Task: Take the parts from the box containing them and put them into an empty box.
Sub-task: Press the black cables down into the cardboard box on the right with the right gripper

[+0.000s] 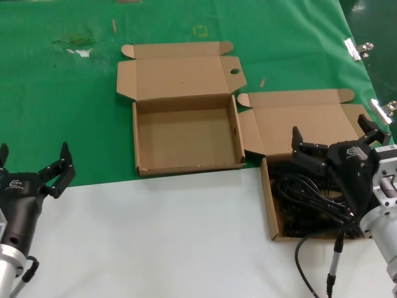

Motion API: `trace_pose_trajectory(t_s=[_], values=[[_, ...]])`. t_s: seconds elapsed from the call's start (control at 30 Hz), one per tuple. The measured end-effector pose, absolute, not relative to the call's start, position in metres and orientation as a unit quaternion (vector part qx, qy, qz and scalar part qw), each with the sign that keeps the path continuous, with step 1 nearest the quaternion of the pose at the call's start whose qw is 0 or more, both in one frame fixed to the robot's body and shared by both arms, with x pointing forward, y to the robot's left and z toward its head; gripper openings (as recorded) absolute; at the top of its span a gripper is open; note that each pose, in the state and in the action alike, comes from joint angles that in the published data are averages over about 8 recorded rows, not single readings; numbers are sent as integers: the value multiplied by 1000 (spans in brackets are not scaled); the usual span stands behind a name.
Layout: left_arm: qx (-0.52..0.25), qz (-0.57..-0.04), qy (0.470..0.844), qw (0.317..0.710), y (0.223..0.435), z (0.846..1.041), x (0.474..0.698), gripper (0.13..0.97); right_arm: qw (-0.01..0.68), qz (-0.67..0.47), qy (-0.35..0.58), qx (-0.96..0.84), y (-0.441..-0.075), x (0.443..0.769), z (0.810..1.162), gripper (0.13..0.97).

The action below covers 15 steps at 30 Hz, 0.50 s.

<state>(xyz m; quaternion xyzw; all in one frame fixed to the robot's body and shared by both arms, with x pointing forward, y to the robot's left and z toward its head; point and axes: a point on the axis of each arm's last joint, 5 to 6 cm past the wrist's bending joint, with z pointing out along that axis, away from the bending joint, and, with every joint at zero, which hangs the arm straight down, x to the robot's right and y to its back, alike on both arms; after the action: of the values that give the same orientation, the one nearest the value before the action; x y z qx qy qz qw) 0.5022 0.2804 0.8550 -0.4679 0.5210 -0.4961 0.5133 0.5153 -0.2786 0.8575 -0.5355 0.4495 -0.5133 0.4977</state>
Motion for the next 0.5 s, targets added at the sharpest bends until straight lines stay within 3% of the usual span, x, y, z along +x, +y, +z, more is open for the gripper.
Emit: trace_pose_trajectory(t_s=[0.3,0.5], values=[[-468,-496,521,513,280,855,502,649,495,-514,450,-537,-277,514,857,966],[-468,-496,521,513,280,855,502,486,492,-513,451,-540,-276,512,856,966]])
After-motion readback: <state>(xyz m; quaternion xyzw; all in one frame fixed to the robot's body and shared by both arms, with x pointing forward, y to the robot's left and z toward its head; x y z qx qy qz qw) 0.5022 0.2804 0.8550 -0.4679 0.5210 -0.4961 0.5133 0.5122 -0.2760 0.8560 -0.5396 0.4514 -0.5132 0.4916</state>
